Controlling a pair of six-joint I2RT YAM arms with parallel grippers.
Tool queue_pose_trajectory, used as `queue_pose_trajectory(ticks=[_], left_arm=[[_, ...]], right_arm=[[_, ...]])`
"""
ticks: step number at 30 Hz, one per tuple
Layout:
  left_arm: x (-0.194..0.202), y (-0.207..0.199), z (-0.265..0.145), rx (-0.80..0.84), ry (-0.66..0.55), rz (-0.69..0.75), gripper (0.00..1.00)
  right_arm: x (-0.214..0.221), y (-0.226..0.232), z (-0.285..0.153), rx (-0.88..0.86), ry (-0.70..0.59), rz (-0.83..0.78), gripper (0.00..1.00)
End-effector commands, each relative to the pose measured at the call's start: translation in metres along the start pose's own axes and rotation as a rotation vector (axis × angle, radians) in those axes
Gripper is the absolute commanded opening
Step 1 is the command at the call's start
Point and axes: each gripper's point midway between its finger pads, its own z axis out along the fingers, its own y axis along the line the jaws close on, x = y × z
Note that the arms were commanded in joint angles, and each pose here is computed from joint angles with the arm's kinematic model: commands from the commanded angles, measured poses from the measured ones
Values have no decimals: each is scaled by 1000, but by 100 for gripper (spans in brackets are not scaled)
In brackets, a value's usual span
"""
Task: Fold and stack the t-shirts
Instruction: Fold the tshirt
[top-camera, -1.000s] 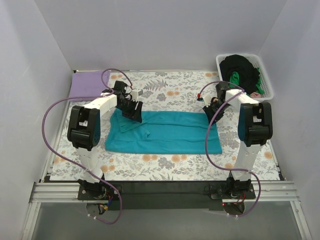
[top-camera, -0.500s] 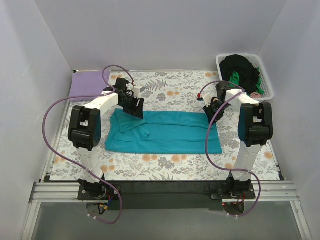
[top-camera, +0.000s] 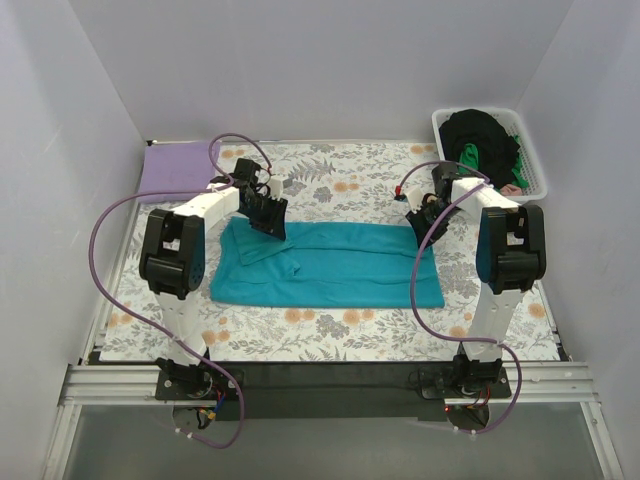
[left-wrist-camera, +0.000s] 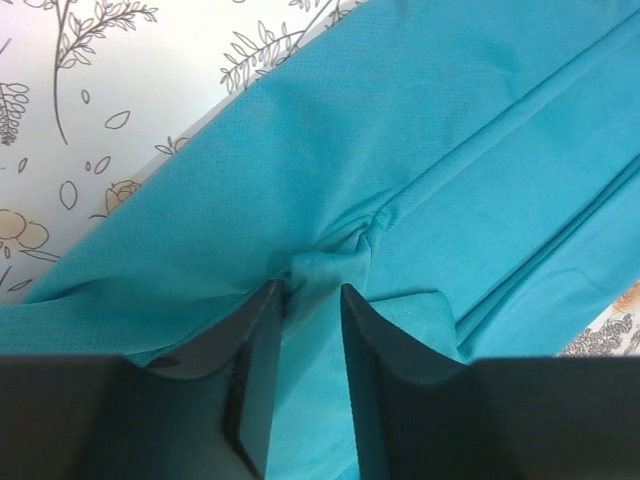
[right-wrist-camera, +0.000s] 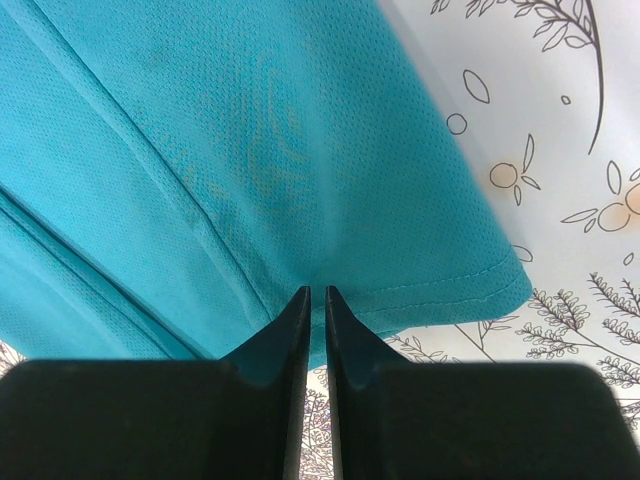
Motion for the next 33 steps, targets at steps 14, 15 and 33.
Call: queue_pose_trajectory(ticks=[14, 15, 33], left_arm=[[49, -66, -44, 169, 119, 97, 23], [49, -72, -52, 179, 106, 115, 26], [62, -38, -72, -172, 70, -161, 37]], right_arm=[[-19, -2, -25, 22, -48, -27, 16], [-21, -2, -28, 24, -55, -30, 16], [-63, 9, -20, 15, -44, -57, 16]])
